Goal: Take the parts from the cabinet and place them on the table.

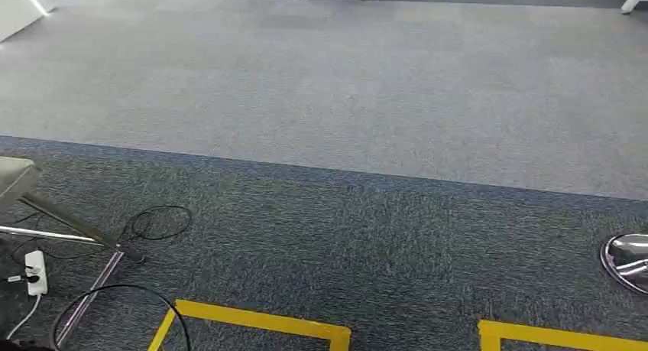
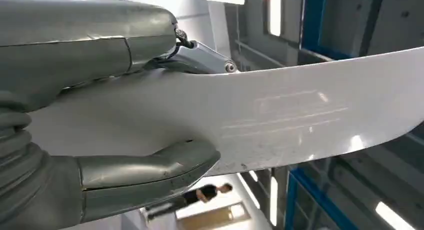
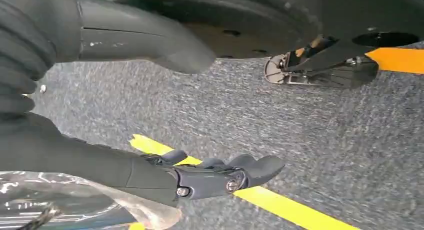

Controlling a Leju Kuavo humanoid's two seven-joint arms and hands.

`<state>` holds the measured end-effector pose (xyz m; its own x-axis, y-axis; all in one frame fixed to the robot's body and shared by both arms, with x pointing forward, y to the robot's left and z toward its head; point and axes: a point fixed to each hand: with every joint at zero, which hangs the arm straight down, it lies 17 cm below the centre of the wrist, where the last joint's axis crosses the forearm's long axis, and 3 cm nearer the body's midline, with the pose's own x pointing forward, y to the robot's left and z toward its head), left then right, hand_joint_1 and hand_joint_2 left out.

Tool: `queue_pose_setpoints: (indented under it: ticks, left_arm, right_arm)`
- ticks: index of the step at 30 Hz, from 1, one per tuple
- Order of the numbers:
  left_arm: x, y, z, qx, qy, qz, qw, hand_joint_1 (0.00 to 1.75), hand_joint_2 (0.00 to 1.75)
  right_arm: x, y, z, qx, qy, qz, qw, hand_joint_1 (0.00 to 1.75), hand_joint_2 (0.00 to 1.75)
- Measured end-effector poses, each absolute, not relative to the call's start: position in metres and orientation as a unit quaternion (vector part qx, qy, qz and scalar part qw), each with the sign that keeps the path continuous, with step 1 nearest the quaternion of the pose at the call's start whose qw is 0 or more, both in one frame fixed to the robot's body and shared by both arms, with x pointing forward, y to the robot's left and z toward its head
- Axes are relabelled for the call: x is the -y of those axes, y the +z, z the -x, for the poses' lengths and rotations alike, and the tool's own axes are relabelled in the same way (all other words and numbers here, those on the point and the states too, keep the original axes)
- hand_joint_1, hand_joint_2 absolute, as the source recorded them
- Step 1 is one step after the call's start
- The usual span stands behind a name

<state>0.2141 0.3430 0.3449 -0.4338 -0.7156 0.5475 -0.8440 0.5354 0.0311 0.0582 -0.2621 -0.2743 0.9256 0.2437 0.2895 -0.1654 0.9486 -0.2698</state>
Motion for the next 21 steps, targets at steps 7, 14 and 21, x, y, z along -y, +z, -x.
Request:
queue_pose_setpoints:
  ticks: [7, 14, 21]
  left_arm:
    - [-0.342, 0.354, -0.21, 0.836, 0.115, -0.479, 0.242, 1.75, 1.75]
    - [-0.339, 0.357, -0.21, 0.836, 0.107, -0.484, 0.235, 1.75, 1.75]
    - [-0.339, 0.359, -0.209, 0.836, 0.106, -0.485, 0.233, 1.75, 1.75]
  right_arm:
    - [0.265, -0.274, -0.061, 0.164, 0.107, 0.125, 0.973, 0.0, 1.75]
    - [0.264, -0.274, -0.062, 0.167, 0.12, 0.118, 0.972, 0.0, 1.75]
    - [0.263, -0.274, -0.062, 0.167, 0.122, 0.115, 0.972, 0.0, 1.75]
